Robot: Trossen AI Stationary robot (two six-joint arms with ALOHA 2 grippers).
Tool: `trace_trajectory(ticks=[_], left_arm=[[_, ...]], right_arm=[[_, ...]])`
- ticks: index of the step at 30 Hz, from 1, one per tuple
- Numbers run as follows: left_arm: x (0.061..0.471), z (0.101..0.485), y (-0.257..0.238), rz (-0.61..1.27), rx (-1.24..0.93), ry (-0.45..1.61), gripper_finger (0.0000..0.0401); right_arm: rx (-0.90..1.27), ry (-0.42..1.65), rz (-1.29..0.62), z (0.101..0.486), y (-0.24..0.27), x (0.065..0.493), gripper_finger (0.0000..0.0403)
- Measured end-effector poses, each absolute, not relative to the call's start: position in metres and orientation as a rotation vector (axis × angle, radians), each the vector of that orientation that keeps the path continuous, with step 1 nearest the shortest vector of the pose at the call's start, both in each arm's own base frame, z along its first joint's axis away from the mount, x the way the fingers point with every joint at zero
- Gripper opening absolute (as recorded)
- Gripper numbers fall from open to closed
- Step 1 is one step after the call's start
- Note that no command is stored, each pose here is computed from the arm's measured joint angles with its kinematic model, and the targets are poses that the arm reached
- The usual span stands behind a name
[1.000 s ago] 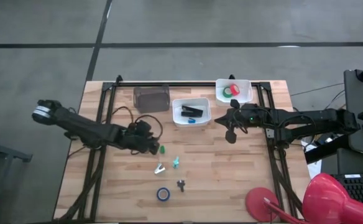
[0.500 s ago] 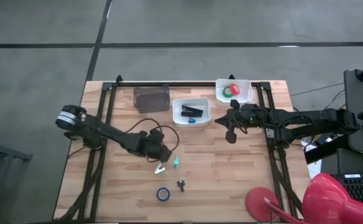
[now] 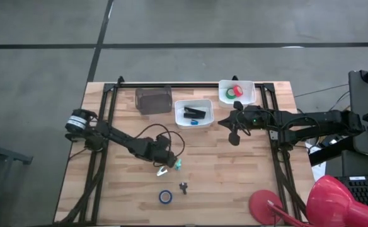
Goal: Pick and place Stapler, Stapler remover, tape
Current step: Put the green stapler into the left white bin
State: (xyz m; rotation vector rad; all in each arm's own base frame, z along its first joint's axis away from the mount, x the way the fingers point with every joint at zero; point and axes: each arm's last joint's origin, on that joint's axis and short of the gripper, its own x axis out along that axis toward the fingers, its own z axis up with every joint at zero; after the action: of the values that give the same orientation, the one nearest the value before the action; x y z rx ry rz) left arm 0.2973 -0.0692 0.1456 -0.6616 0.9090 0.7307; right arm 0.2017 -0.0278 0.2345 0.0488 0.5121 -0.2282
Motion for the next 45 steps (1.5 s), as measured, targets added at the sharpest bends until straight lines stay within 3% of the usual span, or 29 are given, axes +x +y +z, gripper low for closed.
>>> trace_trajectory(ticks=[8,15,20,35,45], left_arm=[[0.296,0.147,-0.072,0.683,-0.65,0.946,0.0232],[0.292,0.168,-0.074,0.498,-0.58,1.038,0.0232],[0.283,0.18,-0.075,0.517,-0.579,1.056,0.0232],[0.281,0.156,-0.079,0.499,-0.466,1.154,0.0228],[0.282,0.156,-0.079,0.469,-0.402,1.156,0.0177]], right_arm=[[0.047,0.516,-0.227,0.233,-0.028,0.201,0.0008],[0.051,0.514,-0.226,0.233,-0.028,0.202,0.0008],[0.053,0.517,-0.226,0.233,-0.028,0.201,0.0008],[0.055,0.513,-0.227,0.233,-0.028,0.201,0.0008],[0.058,0.513,-0.228,0.233,-0.028,0.202,0.0008]])
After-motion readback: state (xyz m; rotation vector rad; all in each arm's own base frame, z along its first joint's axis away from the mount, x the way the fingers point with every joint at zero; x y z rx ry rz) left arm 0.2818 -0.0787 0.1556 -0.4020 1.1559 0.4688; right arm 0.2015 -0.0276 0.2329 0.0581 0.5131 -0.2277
